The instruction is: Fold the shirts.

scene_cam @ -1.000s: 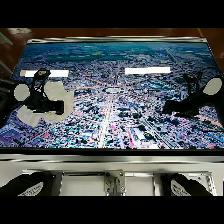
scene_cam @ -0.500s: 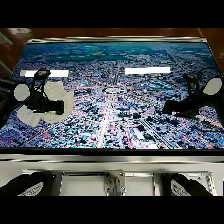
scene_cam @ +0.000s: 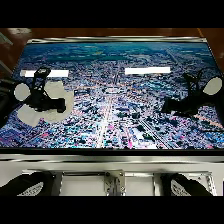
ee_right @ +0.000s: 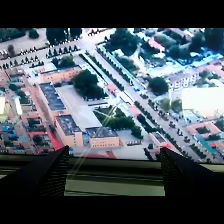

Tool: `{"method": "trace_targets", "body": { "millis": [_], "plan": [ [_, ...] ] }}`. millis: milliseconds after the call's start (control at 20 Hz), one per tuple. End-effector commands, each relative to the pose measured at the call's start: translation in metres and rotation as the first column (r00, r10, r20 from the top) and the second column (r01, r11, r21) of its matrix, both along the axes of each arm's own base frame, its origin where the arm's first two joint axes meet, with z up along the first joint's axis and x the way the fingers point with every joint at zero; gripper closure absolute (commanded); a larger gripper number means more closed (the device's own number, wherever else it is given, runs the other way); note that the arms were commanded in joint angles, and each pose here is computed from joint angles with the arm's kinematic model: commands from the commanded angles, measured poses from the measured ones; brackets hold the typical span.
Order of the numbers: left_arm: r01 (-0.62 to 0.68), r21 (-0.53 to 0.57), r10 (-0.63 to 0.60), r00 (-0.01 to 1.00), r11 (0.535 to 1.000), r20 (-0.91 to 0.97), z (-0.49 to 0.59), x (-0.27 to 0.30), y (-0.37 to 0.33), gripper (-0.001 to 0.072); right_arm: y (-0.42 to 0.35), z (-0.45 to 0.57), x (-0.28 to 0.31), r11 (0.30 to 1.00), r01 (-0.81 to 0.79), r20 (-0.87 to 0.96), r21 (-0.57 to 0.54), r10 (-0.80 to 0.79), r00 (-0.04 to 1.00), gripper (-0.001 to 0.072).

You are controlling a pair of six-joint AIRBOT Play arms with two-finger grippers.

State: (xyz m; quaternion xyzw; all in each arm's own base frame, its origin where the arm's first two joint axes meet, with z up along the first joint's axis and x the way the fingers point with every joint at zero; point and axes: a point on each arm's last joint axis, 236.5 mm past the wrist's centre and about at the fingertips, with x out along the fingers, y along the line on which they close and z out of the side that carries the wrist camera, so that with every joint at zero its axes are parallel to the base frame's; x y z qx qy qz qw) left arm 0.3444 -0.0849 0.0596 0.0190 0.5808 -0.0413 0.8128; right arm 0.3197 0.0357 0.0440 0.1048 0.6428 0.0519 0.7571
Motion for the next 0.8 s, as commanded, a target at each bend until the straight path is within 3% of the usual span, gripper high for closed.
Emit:
{"method": "trace_targets", "body": {
  "millis": [0,150,300,500,750],
  "plan": [
    [-0.075,0.029,0.073,0.995,0.997,0.066,-0.002,0.035,0.031,-0.0005,0.002,-0.001,-0.004,1.0,-0.007,-0.017,0.005,0.007,1.0,0.0033],
    [-0.285,-0.003,0.285,0.958,0.958,0.025,-0.017,0.078,0.101,-0.0006,0.003,0.0,-0.004,1.0,-0.013,-0.016,0.01,0.013,1.0,0.0033],
    [-0.453,-0.189,0.445,0.891,0.871,-0.086,-0.049,0.115,0.131,-0.0005,0.003,0.0,-0.002,1.0,-0.012,-0.007,0.011,0.012,1.0,0.0033],
    [-0.576,-0.193,0.538,0.815,0.794,-0.216,-0.109,0.126,0.157,-0.0006,0.003,0.001,0.003,1.0,-0.021,0.019,0.011,0.021,1.0,0.0033],
    [-0.585,-0.171,0.535,0.803,0.793,-0.264,-0.159,0.132,0.153,-0.0006,0.008,0.003,0.006,0.999,-0.044,0.039,0.028,0.043,0.998,0.0034]
  ]
}}
